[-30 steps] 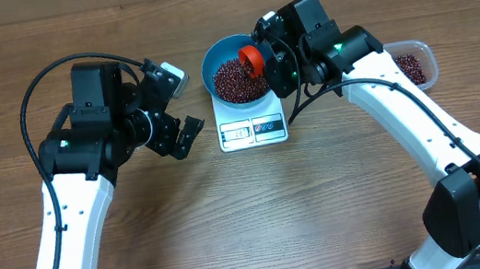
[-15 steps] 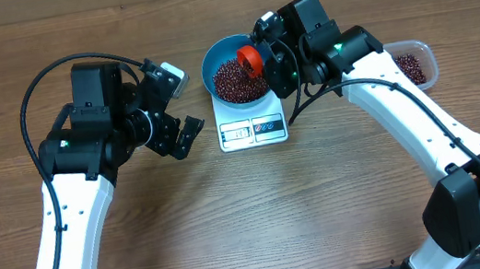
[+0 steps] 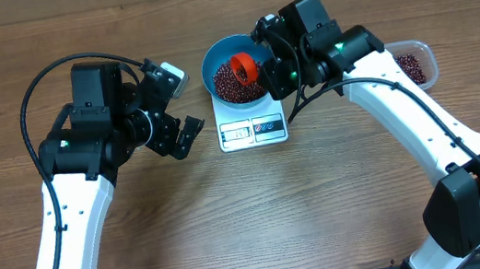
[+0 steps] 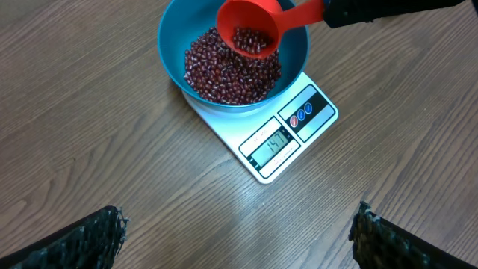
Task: Scoop item into bowl and weigh 150g on scale
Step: 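Tip the scoop and shake small amounts of beans into the bowl, then carry the scoop right back over the bean tub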
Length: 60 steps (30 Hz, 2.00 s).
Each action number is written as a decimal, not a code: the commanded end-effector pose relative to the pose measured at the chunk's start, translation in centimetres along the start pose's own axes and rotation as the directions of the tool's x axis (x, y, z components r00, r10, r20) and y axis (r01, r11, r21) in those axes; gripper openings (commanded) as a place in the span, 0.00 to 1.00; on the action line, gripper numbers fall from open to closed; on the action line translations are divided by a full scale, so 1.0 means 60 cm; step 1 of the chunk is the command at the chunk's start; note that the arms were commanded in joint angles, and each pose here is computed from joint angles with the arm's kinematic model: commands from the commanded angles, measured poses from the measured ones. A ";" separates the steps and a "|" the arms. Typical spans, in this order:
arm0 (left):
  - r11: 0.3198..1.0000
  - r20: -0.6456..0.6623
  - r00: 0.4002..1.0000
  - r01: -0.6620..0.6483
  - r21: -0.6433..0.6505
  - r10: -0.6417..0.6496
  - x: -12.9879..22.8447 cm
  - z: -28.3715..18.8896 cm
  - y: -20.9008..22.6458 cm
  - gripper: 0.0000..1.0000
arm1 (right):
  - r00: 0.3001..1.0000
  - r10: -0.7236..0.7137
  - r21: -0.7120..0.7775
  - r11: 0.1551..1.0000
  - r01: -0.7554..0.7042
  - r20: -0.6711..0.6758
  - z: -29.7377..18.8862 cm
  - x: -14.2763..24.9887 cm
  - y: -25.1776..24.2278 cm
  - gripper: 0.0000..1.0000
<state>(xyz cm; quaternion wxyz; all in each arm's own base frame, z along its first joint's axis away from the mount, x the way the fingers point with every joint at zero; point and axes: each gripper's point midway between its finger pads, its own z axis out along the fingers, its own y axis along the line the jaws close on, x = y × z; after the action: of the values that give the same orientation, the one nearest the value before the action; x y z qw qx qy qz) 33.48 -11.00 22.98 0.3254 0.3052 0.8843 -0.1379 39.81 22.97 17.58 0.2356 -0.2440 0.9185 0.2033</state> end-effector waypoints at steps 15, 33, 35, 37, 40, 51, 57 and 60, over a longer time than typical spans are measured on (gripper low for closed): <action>1.000 -0.006 1.000 -0.022 0.001 0.022 0.002 0.004 0.003 0.99 | 0.979 0.160 -0.310 0.944 -0.115 0.124 -0.100 -0.048 -0.013 0.04; 1.000 -0.006 1.000 -0.022 0.001 0.022 0.002 0.004 0.003 1.00 | 0.865 0.435 -0.494 0.825 -0.273 0.248 -0.270 -0.027 -0.167 0.04; 1.000 -0.006 1.000 -0.022 0.001 0.022 0.002 0.004 0.003 1.00 | 0.849 0.463 -0.474 0.825 -0.306 0.257 -0.286 -0.008 -0.195 0.04; 1.000 -0.005 1.000 -0.022 0.001 0.022 0.002 0.004 0.003 1.00 | 0.832 0.490 -0.454 0.823 -0.342 0.262 -0.299 0.013 -0.221 0.04; 1.000 -0.005 1.000 -0.021 0.000 0.021 0.002 0.004 0.003 1.00 | 0.802 0.542 -0.379 0.818 -0.434 0.251 -0.307 0.047 -0.264 0.04; 1.000 -0.006 1.000 -0.022 0.001 0.022 0.002 0.004 0.003 1.00 | 0.742 0.651 0.096 0.738 -0.668 0.159 -0.289 0.168 -0.374 0.04; 1.000 -0.005 1.000 -0.022 0.001 0.022 0.002 0.004 0.003 1.00 | 0.715 0.684 0.340 0.644 -0.685 0.144 -0.281 0.200 -0.399 0.04; 1.000 -0.006 1.000 -0.022 0.001 0.022 0.002 0.004 0.003 1.00 | 0.727 0.674 0.473 0.603 -0.643 0.129 -0.275 0.207 -0.399 0.04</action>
<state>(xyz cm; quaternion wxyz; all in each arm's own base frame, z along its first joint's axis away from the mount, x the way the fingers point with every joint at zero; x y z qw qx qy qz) 33.49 -11.00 22.99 0.3256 0.3052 0.8842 -0.1379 37.89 -7.16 16.83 0.1577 0.1552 0.9658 0.1352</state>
